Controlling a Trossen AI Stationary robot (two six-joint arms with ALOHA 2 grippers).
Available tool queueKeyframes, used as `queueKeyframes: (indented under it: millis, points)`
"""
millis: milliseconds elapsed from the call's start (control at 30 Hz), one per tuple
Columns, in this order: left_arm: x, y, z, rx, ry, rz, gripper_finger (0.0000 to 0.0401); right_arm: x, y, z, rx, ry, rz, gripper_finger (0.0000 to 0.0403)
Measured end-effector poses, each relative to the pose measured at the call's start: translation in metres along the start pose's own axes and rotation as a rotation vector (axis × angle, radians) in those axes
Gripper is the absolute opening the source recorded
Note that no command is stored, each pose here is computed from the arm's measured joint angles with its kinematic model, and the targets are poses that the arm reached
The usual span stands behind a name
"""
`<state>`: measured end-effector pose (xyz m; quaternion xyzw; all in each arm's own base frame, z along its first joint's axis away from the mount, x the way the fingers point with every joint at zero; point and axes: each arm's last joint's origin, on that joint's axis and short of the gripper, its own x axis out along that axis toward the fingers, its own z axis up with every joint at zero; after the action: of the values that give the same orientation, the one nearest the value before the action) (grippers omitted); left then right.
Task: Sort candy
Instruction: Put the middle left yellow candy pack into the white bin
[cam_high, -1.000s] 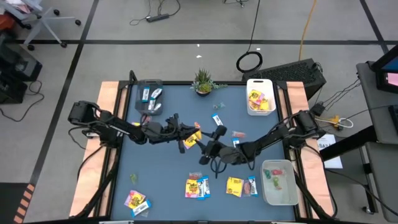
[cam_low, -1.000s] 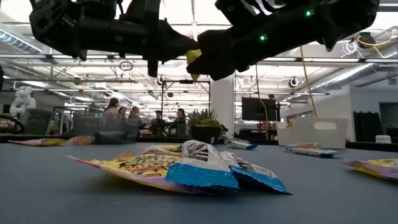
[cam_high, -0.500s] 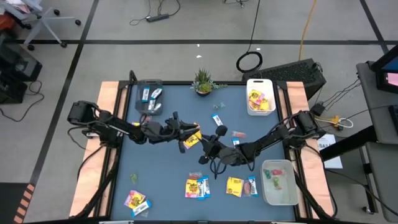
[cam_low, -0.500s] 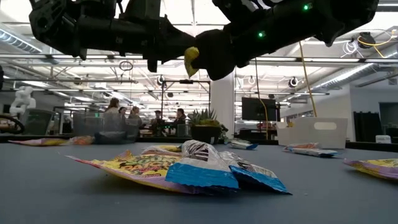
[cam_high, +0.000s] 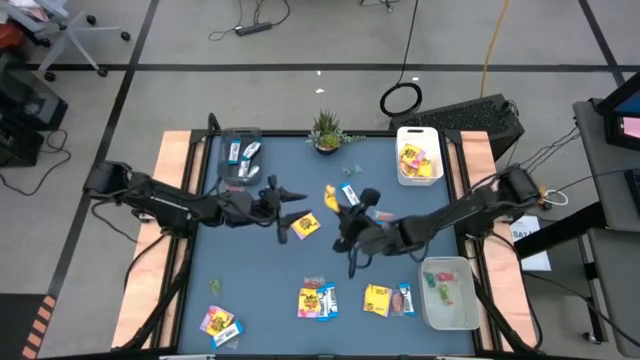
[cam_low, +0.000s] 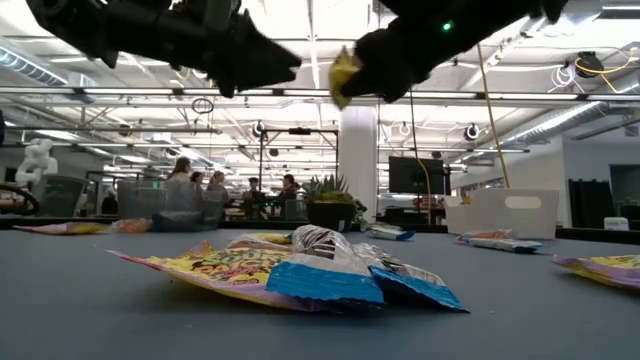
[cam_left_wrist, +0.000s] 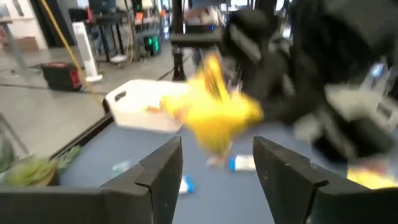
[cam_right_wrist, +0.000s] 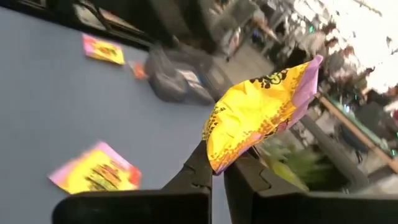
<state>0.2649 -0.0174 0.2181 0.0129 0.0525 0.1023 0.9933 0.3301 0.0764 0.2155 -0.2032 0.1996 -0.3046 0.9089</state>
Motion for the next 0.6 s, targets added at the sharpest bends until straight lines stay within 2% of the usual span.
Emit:
queueKeyframes:
  millis: [100,300,600]
  points:
    - [-0.002,0.002,-0.009,0.071,0.108,0.035,0.0204,-0.007,-0.028,0.001,0.038,0.078,-0.008,0.0010]
    - [-0.006,0.003,-0.026,0.122,0.275,0.056,0.0204,-0.018,-0.091,-0.012,0.119,0.290,0.005,0.0010]
    - [-0.006,0.003,-0.027,0.093,0.286,0.060,0.0203,-0.008,-0.157,-0.050,0.196,0.637,-0.072,0.0010]
